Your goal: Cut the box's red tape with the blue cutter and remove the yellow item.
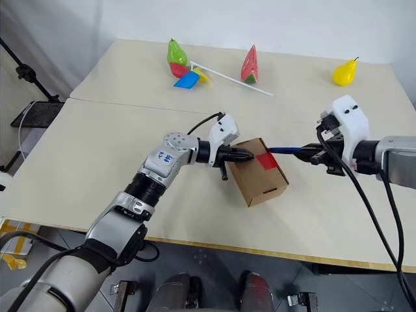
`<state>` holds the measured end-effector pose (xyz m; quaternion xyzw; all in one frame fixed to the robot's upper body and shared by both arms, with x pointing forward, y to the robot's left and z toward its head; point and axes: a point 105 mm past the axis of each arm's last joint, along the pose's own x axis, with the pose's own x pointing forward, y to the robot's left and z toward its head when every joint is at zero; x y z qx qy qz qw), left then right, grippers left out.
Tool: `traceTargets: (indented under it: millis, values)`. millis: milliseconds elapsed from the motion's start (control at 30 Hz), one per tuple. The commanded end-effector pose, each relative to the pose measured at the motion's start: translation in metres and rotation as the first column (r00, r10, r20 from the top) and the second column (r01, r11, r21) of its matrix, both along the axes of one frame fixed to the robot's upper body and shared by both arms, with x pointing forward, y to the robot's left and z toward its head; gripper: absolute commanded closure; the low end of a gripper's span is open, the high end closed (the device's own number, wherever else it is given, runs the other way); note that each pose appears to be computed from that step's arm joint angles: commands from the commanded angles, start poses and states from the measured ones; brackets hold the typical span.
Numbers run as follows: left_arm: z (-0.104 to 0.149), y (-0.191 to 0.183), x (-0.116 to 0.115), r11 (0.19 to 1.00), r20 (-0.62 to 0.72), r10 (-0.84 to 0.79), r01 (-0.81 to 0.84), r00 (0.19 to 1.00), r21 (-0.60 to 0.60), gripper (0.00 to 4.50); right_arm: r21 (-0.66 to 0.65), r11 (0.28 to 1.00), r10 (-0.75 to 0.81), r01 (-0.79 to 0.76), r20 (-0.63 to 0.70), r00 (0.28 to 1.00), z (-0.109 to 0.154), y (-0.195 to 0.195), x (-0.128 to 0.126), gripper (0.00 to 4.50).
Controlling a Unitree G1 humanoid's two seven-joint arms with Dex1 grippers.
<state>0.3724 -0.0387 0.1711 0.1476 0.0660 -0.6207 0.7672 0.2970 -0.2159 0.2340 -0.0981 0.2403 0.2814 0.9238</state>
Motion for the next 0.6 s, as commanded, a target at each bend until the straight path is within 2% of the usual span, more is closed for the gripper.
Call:
traceTargets:
  millis: [33,200,500,600]
  values:
    - [-0.015,-0.001,-0.004,0.997,-0.009,-0.022,0.022,1.0,0.079,4.5,-0.066,0.998,0.008,-0.014,-0.089,0.996,-0.002,0.0,-0.008,4.35]
    - [-0.031,-0.004,-0.01,0.98,-0.006,-0.081,0.081,0.997,0.184,4.5,-0.103,0.995,-0.024,-0.003,-0.258,0.966,-0.005,0.0,-0.007,4.35]
    - [-0.066,-0.01,-0.017,0.956,-0.048,-0.081,0.091,0.996,0.279,4.5,-0.102,0.995,-0.047,0.01,-0.369,0.928,0.01,-0.002,0.007,4.35]
    - [-0.076,-0.011,-0.019,0.953,-0.071,-0.078,0.095,0.994,0.287,4.5,-0.1,0.995,-0.042,-0.001,-0.431,0.902,0.009,-0.002,0.004,4.35]
